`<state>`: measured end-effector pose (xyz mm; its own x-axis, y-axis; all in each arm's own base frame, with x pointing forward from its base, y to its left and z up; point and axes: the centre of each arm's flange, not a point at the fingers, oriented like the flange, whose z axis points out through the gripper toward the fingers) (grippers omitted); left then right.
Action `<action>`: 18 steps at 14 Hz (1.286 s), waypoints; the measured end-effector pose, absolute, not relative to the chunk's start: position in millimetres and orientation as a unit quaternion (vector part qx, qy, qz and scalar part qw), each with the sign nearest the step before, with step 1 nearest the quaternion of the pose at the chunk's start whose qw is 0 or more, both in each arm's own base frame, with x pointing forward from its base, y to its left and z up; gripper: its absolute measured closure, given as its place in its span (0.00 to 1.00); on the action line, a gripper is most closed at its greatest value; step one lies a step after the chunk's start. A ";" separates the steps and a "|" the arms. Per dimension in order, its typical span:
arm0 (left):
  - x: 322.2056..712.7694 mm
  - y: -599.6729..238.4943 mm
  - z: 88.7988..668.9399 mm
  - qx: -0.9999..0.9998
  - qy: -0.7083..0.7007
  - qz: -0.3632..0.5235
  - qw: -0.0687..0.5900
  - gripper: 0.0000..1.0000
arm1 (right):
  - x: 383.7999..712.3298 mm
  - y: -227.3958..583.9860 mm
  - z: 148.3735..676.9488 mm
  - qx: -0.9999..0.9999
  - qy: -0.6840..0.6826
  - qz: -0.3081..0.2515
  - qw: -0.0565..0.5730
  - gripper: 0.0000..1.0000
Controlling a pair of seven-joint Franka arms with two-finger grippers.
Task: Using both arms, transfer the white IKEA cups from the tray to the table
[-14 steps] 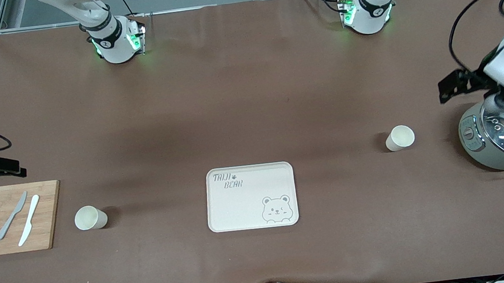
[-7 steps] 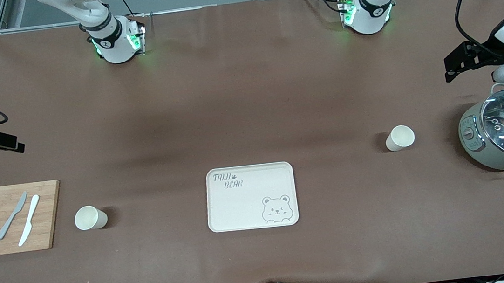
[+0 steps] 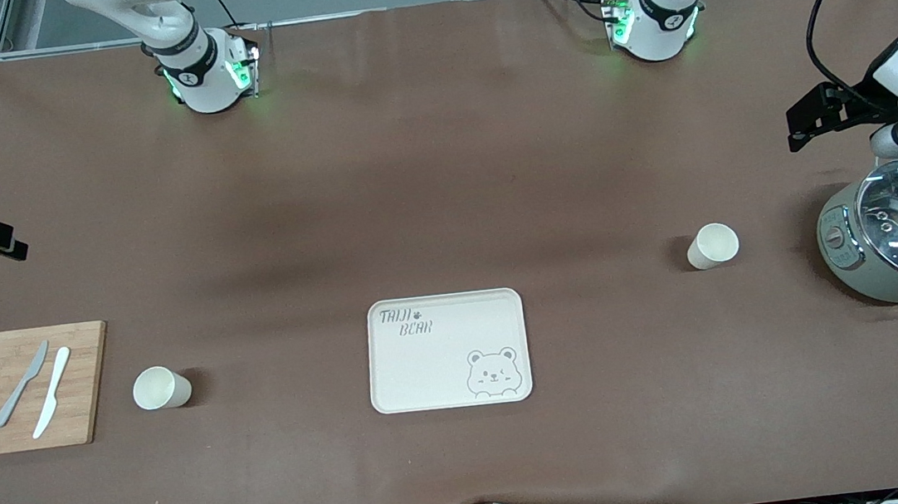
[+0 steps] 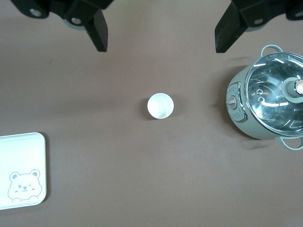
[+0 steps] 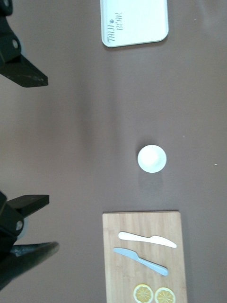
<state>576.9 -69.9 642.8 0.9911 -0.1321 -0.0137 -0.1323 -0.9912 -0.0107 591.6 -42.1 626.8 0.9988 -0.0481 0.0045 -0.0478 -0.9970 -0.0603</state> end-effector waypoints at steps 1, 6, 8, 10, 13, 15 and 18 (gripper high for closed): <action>577.1 -70.8 642.2 -0.998 0.067 0.007 0.004 0.00 | 591.0 -42.5 625.0 -0.999 0.025 -0.015 0.030 0.00; 577.4 -73.2 641.2 -0.998 0.068 0.008 -0.001 0.00 | 576.8 -36.8 618.9 -0.999 0.017 -0.029 0.030 0.00; 577.3 -74.1 641.2 -0.998 0.069 0.008 -0.001 0.00 | 575.6 -36.3 618.5 -0.999 0.016 -0.029 0.028 0.00; 577.1 -75.5 641.2 -0.997 0.070 0.008 -0.001 0.00 | 575.5 -37.1 617.9 -0.999 0.016 -0.028 0.024 0.00; 576.9 -77.1 641.2 -0.997 0.072 0.008 -0.001 0.00 | 575.5 -37.3 617.8 -0.999 0.015 -0.028 0.023 0.00; 576.9 -77.1 641.2 -0.997 0.072 0.008 -0.001 0.00 | 575.5 -37.3 617.7 -0.999 0.015 -0.027 0.022 0.00; 576.9 -77.1 641.2 -0.997 0.072 0.008 -0.001 0.00 | 575.5 -37.3 617.7 -0.999 0.015 -0.027 0.022 0.00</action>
<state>576.9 -77.1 641.2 0.9896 -0.1431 -0.0163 -0.1431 -0.9897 0.0030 575.5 -37.3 617.7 0.9980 -0.0313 0.0541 -0.0289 -0.9985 -0.0457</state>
